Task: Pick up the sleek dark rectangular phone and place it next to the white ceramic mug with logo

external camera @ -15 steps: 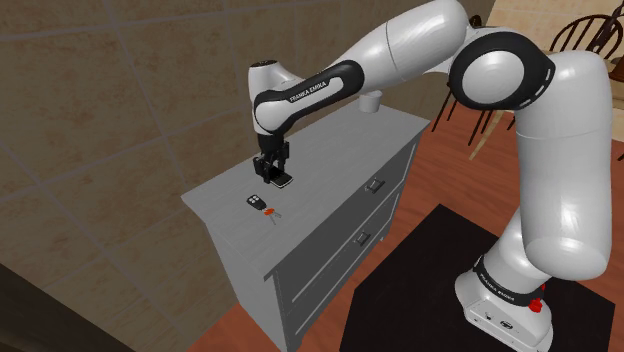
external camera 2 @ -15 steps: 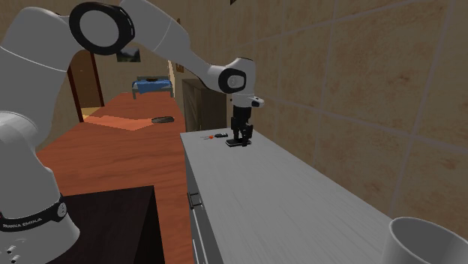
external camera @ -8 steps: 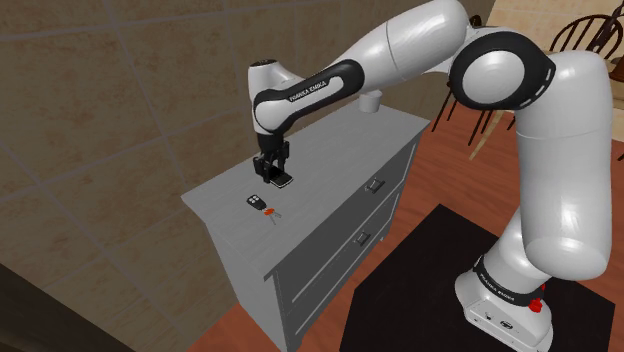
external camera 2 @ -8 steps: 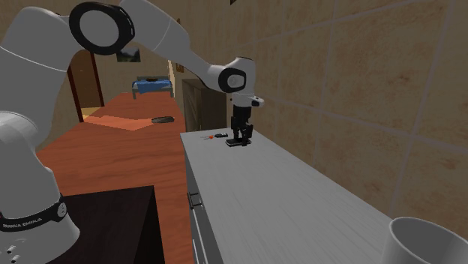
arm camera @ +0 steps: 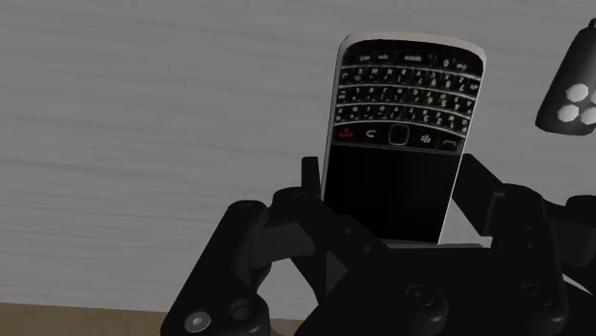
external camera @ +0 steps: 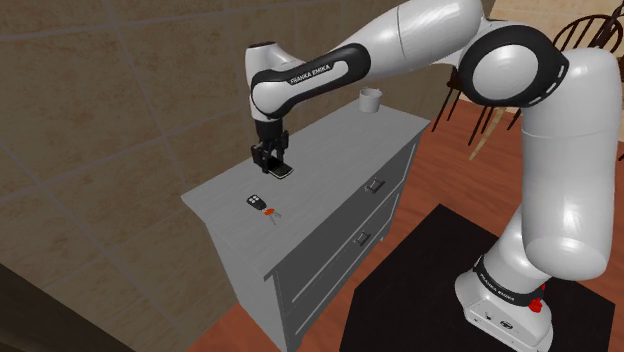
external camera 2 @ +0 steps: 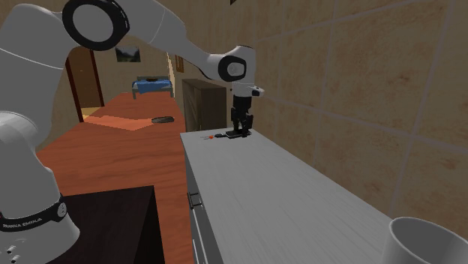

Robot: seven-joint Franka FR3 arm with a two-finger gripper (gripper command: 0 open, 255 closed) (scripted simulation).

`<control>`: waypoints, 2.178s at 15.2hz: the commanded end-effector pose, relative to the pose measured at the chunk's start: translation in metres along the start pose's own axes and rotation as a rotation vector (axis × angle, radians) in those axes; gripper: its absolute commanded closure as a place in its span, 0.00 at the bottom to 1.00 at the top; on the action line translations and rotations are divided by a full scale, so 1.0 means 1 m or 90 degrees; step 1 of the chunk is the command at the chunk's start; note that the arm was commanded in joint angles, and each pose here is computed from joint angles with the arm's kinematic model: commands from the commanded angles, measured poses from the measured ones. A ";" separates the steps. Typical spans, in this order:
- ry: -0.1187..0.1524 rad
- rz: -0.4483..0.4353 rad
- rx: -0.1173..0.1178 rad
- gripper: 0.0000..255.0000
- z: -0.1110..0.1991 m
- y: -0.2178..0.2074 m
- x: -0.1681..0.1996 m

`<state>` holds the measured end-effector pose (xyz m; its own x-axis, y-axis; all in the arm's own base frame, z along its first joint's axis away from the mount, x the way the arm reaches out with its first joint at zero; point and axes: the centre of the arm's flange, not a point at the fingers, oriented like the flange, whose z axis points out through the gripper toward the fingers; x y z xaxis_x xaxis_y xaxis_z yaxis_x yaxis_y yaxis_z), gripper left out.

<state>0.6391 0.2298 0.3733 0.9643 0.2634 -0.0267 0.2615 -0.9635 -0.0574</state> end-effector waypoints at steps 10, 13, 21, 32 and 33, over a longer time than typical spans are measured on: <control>0.000 0.000 0.000 1.00 -0.057 -0.003 -0.002; 0.000 0.000 0.000 1.00 -0.073 -0.004 -0.002; 0.000 0.000 0.000 1.00 -0.110 0.006 -0.008; 0.000 0.000 0.000 1.00 -0.116 0.138 -0.068; 0.000 0.000 0.000 1.00 -0.117 0.150 -0.074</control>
<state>0.6145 0.0714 0.4869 0.9647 0.2619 -0.0271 0.2601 -0.9639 -0.0572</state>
